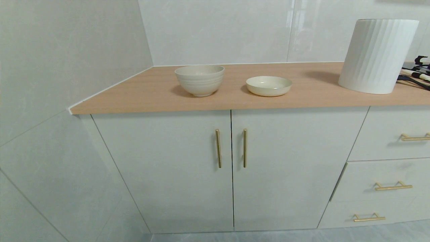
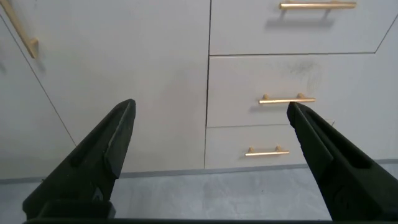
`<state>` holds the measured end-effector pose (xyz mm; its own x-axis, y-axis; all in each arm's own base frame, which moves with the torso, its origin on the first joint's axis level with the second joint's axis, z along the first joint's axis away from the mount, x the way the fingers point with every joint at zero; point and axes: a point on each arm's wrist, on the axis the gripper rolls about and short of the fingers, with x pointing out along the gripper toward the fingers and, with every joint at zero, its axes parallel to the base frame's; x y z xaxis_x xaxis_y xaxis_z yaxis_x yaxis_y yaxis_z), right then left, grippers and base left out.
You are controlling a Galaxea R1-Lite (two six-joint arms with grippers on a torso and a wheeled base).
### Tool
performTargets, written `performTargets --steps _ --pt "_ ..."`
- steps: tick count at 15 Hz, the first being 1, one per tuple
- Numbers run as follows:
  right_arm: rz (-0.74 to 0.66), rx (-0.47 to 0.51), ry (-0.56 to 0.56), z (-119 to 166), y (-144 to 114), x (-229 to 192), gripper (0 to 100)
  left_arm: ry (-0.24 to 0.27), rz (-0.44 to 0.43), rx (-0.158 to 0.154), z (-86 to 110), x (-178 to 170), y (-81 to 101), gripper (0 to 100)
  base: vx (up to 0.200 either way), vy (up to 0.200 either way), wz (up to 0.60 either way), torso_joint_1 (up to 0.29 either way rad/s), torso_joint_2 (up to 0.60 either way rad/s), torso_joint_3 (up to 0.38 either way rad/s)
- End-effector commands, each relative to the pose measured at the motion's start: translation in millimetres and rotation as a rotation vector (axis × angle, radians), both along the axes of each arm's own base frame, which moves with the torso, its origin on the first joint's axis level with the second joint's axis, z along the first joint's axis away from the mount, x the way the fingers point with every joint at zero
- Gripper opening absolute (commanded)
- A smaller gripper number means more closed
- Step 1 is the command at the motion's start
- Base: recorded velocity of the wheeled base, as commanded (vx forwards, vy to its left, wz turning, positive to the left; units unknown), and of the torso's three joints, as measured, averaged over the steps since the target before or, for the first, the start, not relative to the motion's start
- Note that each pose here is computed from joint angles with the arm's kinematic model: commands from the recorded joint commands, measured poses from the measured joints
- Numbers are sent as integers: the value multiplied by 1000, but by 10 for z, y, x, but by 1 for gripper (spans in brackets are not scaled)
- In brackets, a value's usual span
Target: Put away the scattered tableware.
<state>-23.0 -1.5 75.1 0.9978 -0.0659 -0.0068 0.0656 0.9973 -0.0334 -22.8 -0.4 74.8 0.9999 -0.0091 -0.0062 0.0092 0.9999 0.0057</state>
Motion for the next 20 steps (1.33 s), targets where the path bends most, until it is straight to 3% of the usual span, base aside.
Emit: performTargets --steps 1,2,3,4,5,7,10,11,14,17,20 --pt "46 -27 -39 104 9 -15 100 0 0 0 0 0 0 100 0 0 0 0 0 0" --pt "146 61 -158 712 17 -80 100 0 0 0 0 0 0 100 0 0 0 0 0 0" --pt "197 152 -163 1026 18 -59 100 0 0 0 0 0 0 100 0 0 0 0 0 0" --pt "257 161 -60 1278 34 144 100 0 1 0 0 0 0 100 0 0 0 0 0 0" --pt "334 122 56 1356 71 398 100 0 1 0 0 0 0 100 0 0 0 0 0 0" --pt "444 106 248 1423 174 913 100 0 0 0 0 0 0 100 0 0 0 0 0 0" --pt "610 92 383 1473 508 1613 100 0 0 0 0 0 0 100 0 0 0 0 0 0" --pt "676 78 426 1409 750 1953 100 0 0 0 0 0 0 100 0 0 0 0 0 0" --pt "775 72 497 1251 1241 2484 100 0 1 0 0 0 0 100 0 0 0 0 0 0" --pt "950 118 540 1187 1497 2861 100 0 0 0 0 0 0 100 0 0 0 0 0 0" --pt "955 118 550 1068 1655 3152 100 0 0 0 0 0 0 100 0 0 0 0 0 0"
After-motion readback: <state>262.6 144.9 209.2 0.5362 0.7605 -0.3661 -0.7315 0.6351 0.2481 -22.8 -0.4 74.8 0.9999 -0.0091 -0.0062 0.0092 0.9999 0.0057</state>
